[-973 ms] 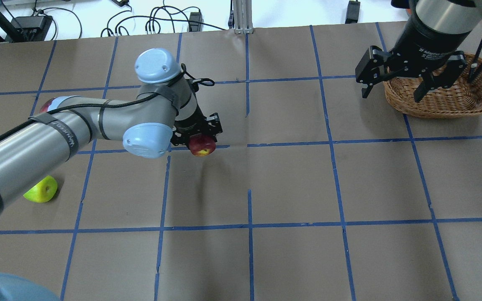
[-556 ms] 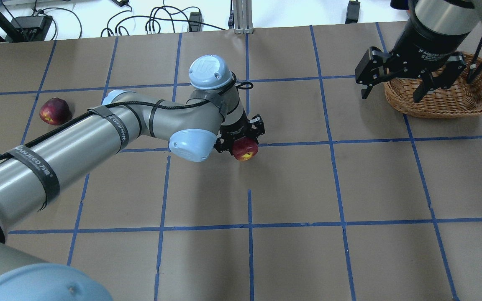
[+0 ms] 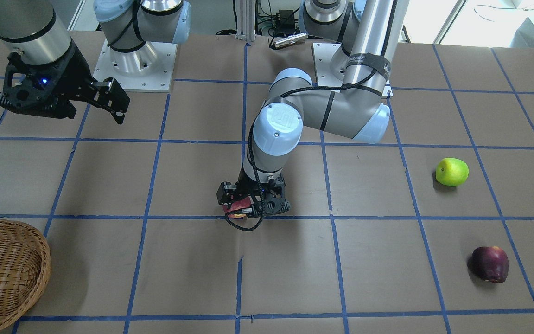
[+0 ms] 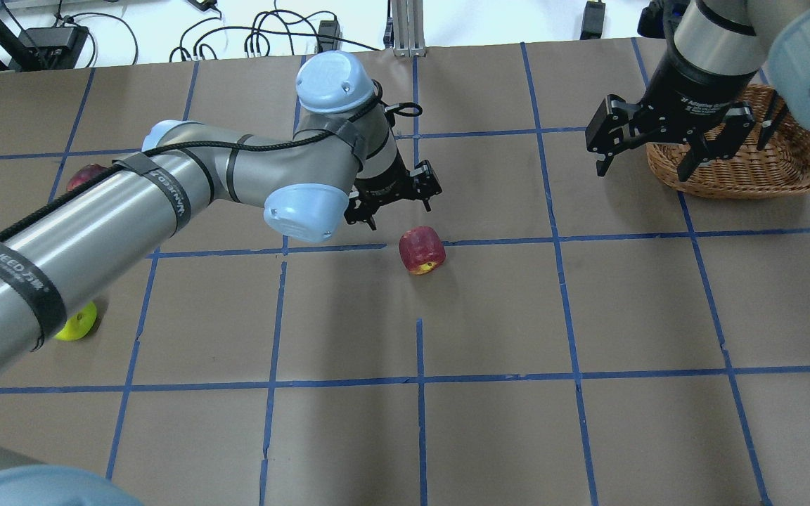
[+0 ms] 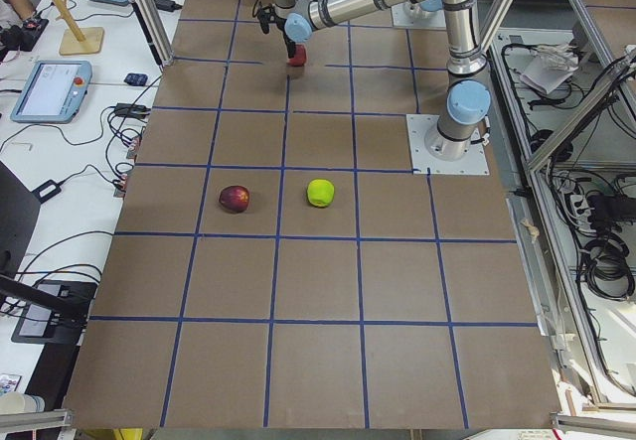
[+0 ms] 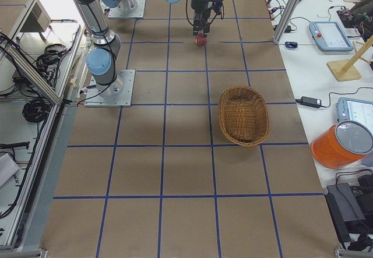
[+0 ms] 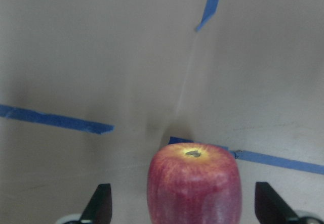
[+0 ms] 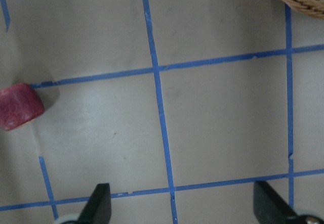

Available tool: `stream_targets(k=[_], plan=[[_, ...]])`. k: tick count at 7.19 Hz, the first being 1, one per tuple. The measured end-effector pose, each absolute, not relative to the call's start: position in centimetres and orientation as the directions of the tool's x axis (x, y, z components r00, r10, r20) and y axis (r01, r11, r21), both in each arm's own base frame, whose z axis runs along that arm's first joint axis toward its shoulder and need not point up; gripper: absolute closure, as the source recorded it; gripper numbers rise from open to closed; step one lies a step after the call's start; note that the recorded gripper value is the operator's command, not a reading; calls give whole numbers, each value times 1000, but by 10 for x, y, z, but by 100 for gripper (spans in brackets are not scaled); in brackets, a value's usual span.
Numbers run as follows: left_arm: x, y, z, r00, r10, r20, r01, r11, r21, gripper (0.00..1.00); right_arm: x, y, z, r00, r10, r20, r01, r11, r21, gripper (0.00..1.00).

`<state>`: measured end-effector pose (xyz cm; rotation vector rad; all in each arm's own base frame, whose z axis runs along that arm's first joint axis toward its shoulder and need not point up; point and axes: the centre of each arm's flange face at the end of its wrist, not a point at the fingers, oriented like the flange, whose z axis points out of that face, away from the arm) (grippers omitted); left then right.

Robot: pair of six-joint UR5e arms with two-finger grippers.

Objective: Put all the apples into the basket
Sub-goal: 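Release the red apple at center with left gripper while right arm approaches, then lower the right gripper to the red apple while the left reaches the green apple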

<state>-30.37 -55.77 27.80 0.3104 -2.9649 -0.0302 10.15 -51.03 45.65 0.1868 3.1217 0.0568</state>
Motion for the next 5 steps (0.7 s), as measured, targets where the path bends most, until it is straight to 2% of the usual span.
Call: stream_targets(k=[3, 5], plan=[[-148, -556, 346, -999, -42, 15, -40, 992, 120, 0, 131, -560, 402, -994, 82, -78, 83, 997, 1, 0], [-46, -551, 362, -993, 77, -87, 64, 987, 148, 0, 211, -569, 356, -994, -4, -114, -6, 1000, 11, 0]])
